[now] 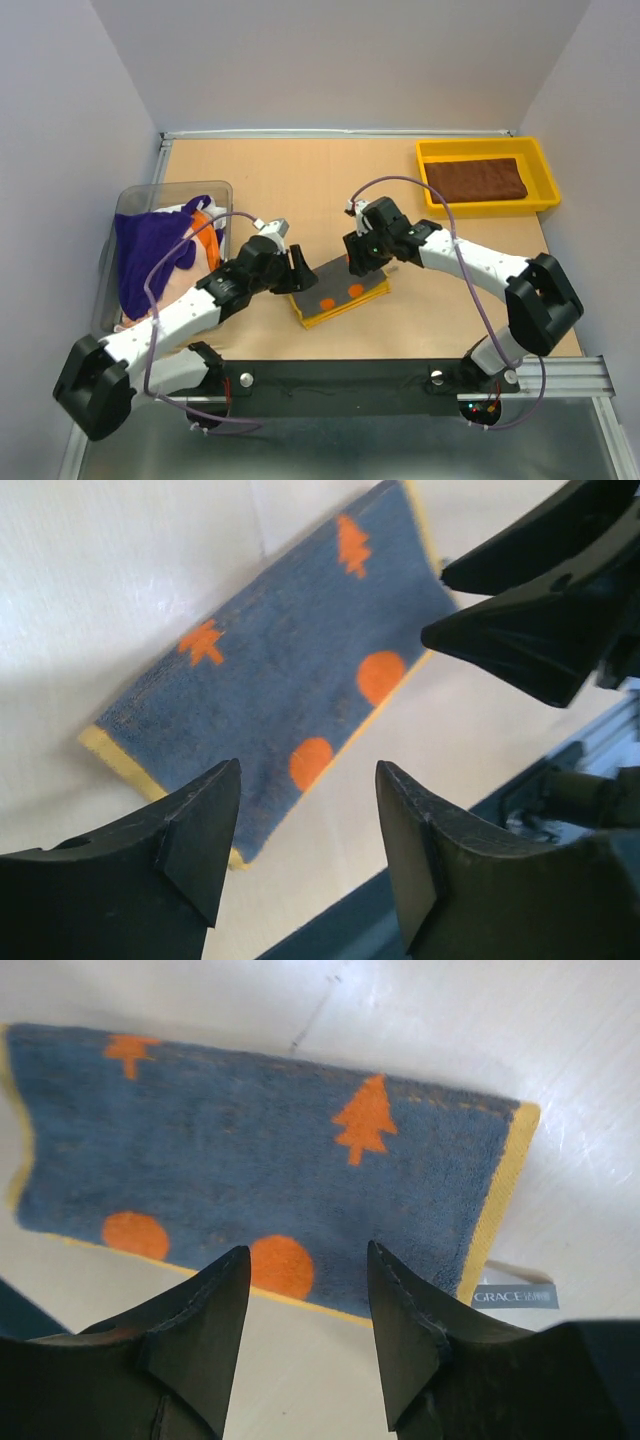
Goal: Fold and stack the towels
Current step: Fold the towel
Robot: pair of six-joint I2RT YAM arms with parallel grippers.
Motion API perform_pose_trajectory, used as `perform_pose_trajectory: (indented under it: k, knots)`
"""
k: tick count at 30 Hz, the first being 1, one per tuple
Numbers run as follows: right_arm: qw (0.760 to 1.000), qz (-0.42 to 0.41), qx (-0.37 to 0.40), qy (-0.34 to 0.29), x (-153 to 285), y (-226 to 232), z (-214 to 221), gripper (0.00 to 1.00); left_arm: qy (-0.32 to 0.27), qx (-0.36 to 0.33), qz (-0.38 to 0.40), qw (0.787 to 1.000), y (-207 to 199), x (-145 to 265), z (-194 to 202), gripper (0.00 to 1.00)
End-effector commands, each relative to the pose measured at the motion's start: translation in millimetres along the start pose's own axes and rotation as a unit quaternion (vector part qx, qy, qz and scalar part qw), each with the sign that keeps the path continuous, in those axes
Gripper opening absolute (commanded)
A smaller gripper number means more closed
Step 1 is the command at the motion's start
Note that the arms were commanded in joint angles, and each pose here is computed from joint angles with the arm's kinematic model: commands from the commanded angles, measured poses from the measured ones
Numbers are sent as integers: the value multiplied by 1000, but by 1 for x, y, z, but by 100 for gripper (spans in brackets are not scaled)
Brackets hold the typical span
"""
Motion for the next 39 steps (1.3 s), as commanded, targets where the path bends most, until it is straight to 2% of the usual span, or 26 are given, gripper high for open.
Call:
perform_pose_trajectory:
  k: [1,3,8,9,11,13,20,24,27,28,33,35,39]
  knots:
    - [996,69,-46,-24,-18,-21,8,53,41,-40,-16,998,2,-22,12,64]
    - [993,95,-64,-32,-21,-32,15,52,65,-46,-19,997,3,-30,25,64]
    - [989,109,-96,-12,-14,-46,54,52,153,-54,-15,987,-3,-40,79,52]
    - [988,109,-110,-11,-12,-47,60,52,168,-55,-15,984,-3,-38,90,47]
    - [986,111,-127,-6,-7,-52,77,52,193,-49,-16,980,-3,-35,109,46]
    - [982,113,-153,-7,-4,-54,87,52,206,-47,-16,977,-3,-32,118,39]
    - [968,120,-213,-56,8,-66,108,51,240,-37,-43,969,12,-20,142,39]
    - [961,109,-243,-71,7,-68,116,49,212,-32,-72,974,19,-21,132,39]
    - [958,86,-261,-86,5,-61,109,47,173,-27,-107,979,38,-30,105,37]
    - [958,82,-260,-90,4,-59,106,47,155,-6,-121,980,52,-33,89,36]
    - [958,49,-242,-148,4,-49,69,47,96,-24,-145,984,76,-51,31,36]
    - [957,21,-239,-163,2,-39,55,47,102,-25,-154,982,85,-58,26,36]
    - [955,-26,-226,-189,12,-17,25,47,86,-21,-125,988,68,-58,6,40]
Point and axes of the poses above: each gripper's point midway between its finger pads, its own x axis back along the fingers, its own y axis along the line the jaws close on, z = x × y, the point moved 3 cm from there along x, back along the fingers, and after that the axes turned 14 degrees about -x, right-handed, at the moved point
